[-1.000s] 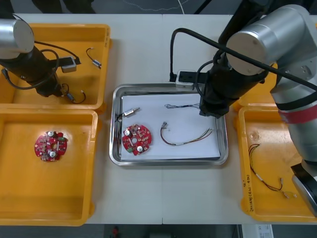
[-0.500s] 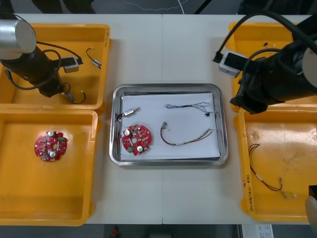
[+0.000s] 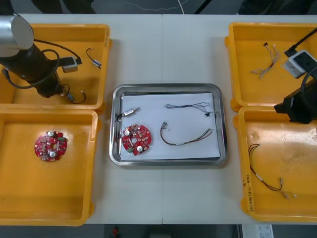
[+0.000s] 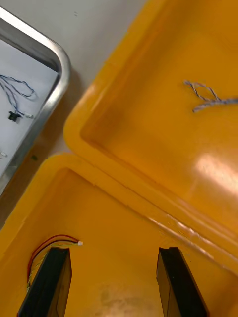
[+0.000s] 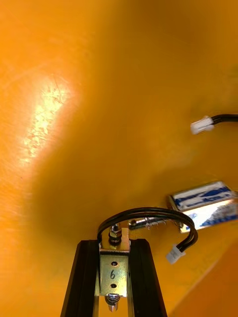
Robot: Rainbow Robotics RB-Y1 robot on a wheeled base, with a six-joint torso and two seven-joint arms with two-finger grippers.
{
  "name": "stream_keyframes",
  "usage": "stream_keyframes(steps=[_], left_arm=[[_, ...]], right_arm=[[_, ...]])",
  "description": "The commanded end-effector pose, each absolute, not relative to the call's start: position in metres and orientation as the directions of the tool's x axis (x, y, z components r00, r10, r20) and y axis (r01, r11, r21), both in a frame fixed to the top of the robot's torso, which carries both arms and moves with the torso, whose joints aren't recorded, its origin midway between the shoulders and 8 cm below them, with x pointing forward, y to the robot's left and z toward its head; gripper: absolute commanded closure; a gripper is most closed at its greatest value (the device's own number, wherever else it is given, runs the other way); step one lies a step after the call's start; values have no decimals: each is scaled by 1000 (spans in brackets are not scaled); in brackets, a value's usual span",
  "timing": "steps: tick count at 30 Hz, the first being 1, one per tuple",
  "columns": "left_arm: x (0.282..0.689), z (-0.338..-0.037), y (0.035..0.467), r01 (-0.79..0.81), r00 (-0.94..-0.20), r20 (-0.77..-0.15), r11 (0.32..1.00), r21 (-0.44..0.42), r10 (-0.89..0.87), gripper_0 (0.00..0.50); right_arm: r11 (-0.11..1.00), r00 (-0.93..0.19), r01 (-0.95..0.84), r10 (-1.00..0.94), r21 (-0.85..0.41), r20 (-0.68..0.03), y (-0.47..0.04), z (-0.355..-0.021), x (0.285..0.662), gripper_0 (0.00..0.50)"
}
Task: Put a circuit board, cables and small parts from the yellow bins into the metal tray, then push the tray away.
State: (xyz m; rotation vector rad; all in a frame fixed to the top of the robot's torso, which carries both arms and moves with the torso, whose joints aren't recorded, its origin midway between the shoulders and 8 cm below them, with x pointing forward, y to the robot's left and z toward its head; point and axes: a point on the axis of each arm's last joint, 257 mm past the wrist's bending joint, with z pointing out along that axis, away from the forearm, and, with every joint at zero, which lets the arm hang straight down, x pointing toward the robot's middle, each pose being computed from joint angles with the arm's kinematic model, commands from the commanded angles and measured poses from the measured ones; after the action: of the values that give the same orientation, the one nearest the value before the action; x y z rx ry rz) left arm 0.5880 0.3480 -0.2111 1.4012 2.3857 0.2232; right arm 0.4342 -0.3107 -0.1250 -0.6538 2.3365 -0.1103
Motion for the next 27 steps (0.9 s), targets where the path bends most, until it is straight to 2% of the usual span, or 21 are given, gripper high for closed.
stream_keyframes(steps=[1, 9, 15, 16, 17, 27], left_arm=[[603, -152, 346, 752, -473, -290, 553, 360, 832, 500], [592, -117, 344, 749, -472, -285, 550, 369, 834, 500], [582, -91, 345, 741, -476, -229, 528, 415, 849, 497], [581, -89, 345, 738, -481, -229, 532, 415, 846, 500], [575, -84, 339, 721, -513, -237, 564, 403, 825, 499], [547, -69, 286, 687, -577, -267, 636, 351, 772, 500]], right_arm=[[930, -699, -278, -367, -240, -614, -352, -123, 414, 0], [986, -784, -55, -141, -159, -605, -384, -143, 387, 0], [989, -795, 59, -36, -137, -605, -399, -147, 380, 0], [989, -796, 62, -33, -134, -605, -399, -148, 380, 0], [989, -798, 81, -11, -125, -602, -401, -150, 379, 0], [993, -849, 88, 33, -80, -528, -404, -181, 376, 0]])
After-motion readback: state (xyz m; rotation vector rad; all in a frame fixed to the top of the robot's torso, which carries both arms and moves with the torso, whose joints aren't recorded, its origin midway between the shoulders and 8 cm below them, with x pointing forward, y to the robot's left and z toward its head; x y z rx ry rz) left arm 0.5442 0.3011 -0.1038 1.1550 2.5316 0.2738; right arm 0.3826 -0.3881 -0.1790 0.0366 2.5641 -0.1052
